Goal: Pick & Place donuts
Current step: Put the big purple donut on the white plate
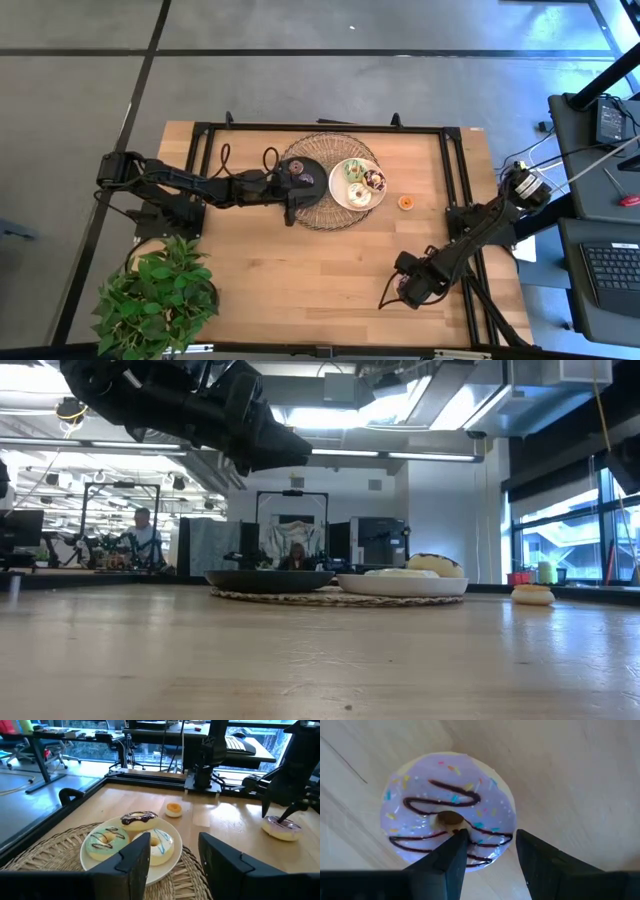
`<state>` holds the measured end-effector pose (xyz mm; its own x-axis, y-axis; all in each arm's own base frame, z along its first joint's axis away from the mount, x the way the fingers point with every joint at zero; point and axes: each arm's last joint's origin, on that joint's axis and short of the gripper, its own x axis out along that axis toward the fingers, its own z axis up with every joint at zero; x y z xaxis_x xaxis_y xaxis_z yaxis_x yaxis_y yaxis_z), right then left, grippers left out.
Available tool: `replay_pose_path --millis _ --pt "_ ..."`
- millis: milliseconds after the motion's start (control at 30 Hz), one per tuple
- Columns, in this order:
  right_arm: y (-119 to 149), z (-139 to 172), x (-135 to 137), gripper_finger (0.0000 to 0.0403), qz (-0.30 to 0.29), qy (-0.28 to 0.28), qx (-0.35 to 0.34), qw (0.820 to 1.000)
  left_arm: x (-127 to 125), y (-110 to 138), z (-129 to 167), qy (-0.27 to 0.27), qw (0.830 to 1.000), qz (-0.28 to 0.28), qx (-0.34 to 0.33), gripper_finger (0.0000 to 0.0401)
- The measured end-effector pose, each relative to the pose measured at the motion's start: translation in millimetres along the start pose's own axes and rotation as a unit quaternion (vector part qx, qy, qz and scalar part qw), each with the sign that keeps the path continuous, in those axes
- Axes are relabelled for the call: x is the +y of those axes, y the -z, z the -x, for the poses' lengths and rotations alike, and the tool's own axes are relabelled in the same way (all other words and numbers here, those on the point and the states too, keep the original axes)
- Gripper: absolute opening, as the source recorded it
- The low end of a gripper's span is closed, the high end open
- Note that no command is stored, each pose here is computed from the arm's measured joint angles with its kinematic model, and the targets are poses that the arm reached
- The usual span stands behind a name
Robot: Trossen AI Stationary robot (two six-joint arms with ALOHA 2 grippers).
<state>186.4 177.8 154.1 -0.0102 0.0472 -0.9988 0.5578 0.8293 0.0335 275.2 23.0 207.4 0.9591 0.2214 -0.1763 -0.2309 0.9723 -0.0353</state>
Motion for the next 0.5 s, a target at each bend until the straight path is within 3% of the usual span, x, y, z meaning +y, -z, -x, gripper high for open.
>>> replay_pose_path --millis 133,400,500 --pt "-0.5 0.2 0.4 0.0142 -0.001 -0.003 0.002 1.000 0.0 0.0 0.0 0.000 1.000 0.000 0.000 0.0162" --pt "-0.4 1.2 0.4 0.0033 0.004 -0.007 0.003 1.000 0.0 0.0 0.0 0.001 1.000 0.000 0.000 0.0165" --pt "-0.4 1.2 0.4 0.0012 0.012 -0.007 0.003 1.000 -0.1 0.1 0.0 0.001 1.000 0.000 0.000 0.0163"
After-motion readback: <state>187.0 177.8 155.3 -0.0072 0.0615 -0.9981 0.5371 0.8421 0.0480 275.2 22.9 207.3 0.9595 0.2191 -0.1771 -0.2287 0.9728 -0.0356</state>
